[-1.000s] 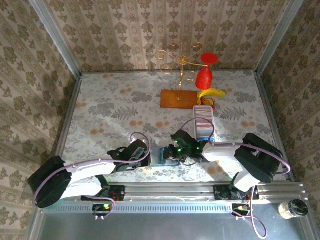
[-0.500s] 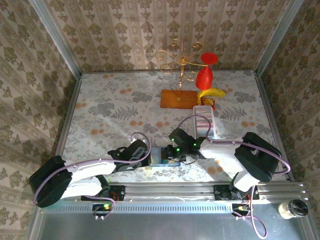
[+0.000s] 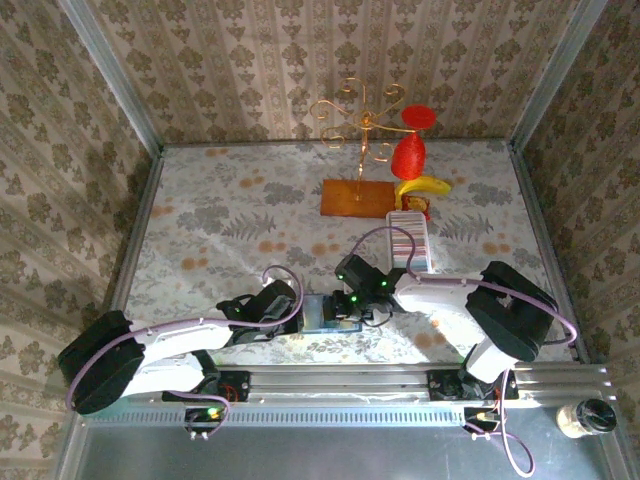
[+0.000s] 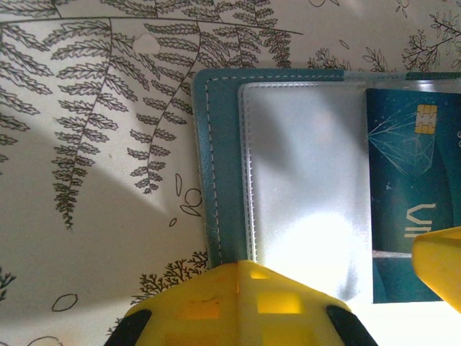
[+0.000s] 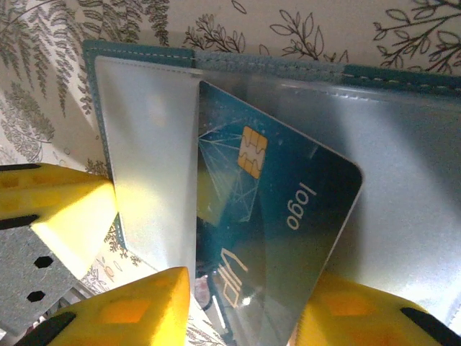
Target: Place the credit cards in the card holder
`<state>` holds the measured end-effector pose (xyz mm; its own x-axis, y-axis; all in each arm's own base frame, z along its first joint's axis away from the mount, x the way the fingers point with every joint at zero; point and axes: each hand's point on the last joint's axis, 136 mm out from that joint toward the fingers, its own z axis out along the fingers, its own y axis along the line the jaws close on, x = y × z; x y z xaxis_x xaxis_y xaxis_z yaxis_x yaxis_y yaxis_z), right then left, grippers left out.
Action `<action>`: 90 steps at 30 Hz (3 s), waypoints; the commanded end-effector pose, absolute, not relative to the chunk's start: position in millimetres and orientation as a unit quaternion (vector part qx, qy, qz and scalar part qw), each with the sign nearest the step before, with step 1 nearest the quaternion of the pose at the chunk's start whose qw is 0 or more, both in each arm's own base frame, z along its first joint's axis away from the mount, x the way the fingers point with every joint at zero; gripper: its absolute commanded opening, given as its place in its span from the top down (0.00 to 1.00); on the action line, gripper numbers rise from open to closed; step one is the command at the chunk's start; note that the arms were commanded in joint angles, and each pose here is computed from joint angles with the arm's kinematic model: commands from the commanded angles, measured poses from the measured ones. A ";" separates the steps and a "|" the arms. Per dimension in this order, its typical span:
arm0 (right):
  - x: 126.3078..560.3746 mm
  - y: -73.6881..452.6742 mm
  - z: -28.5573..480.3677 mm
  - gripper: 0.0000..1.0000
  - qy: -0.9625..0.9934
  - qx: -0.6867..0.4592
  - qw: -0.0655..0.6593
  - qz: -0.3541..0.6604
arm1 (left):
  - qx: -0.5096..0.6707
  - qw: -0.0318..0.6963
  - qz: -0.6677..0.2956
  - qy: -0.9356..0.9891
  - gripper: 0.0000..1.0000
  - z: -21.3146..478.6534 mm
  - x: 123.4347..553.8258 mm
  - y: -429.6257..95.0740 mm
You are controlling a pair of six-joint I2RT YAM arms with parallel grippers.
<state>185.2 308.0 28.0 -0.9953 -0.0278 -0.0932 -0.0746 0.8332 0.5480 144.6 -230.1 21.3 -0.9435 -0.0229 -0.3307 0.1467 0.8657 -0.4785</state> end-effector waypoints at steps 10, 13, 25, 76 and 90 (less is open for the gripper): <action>183.7 311.3 24.7 0.64 0.963 -0.058 0.039 0.259 | 0.032 0.157 -0.254 0.954 0.99 20.7 142.8 -233.2; 184.9 302.9 24.1 0.61 0.969 -0.058 0.044 0.237 | 0.032 0.157 -0.255 0.954 0.99 20.5 142.4 -232.9; 190.4 290.9 24.7 0.56 0.976 -0.061 0.056 0.202 | 0.033 0.159 -0.256 0.953 0.99 21.7 142.3 -232.7; 204.7 332.9 39.9 0.70 0.960 -0.082 0.089 0.253 | 0.023 0.165 -0.249 0.954 0.98 19.7 144.0 -228.0; 203.3 345.4 40.6 0.71 0.959 -0.073 0.093 0.259 | 0.018 0.175 -0.257 0.950 0.97 22.2 144.5 -225.2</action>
<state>197.5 333.6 30.9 -0.9750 -0.1096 -0.1935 -0.1890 0.8670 0.4612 144.7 -229.6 22.5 -0.9419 -0.0403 -0.3334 0.1347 0.8640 -0.4851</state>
